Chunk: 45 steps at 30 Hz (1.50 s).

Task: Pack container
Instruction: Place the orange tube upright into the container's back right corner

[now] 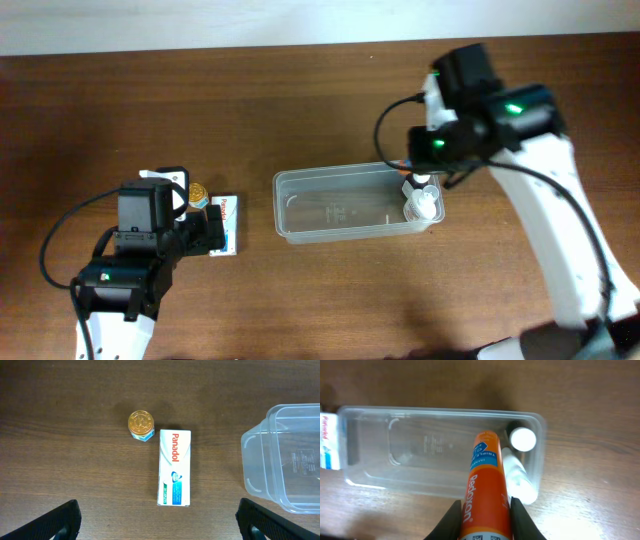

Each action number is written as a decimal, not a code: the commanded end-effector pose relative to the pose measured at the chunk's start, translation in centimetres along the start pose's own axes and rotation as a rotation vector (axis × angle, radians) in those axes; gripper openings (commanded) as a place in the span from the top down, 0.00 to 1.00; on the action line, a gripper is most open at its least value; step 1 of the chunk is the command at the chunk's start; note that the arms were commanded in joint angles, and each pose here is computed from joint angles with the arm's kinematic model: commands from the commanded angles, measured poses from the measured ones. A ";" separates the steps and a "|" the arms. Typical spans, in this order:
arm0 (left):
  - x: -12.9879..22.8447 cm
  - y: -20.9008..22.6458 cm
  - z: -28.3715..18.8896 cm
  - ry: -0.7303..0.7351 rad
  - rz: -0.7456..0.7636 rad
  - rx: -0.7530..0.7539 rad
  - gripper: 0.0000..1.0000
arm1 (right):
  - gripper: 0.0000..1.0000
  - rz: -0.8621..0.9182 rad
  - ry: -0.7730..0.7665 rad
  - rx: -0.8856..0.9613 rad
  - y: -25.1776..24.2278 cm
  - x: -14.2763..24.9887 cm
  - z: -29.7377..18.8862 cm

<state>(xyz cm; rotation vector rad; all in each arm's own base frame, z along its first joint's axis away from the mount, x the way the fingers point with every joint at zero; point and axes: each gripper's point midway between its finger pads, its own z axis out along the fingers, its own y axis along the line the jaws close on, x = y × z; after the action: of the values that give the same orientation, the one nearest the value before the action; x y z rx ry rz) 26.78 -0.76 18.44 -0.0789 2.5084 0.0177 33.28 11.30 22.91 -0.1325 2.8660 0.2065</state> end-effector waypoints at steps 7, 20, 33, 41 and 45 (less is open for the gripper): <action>-0.6 -0.2 -0.4 -0.012 0.009 0.011 0.00 | 0.82 0.017 0.208 0.104 -0.4 0.2 8.8; -0.6 -0.2 -0.4 -0.012 0.009 0.011 0.00 | 0.75 0.029 0.230 0.138 -1.6 -0.5 12.7; -0.6 -0.2 -0.4 -0.013 0.009 0.010 0.00 | 0.45 0.011 -0.058 0.119 -1.1 -2.7 1.6; 0.9 -0.3 3.8 0.144 0.000 -0.007 0.00 | 0.11 0.253 -0.347 0.213 -9.8 1.3 -12.2; 2.6 -0.7 8.4 0.284 -0.009 -0.014 0.00 | 0.10 0.370 -0.247 0.251 -13.0 3.9 -11.6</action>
<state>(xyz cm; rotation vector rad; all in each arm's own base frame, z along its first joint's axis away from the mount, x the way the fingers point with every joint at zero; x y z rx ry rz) 28.54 -0.91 13.13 -0.0858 2.6998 0.0430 27.62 -1.86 33.80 0.3440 2.5247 -0.0392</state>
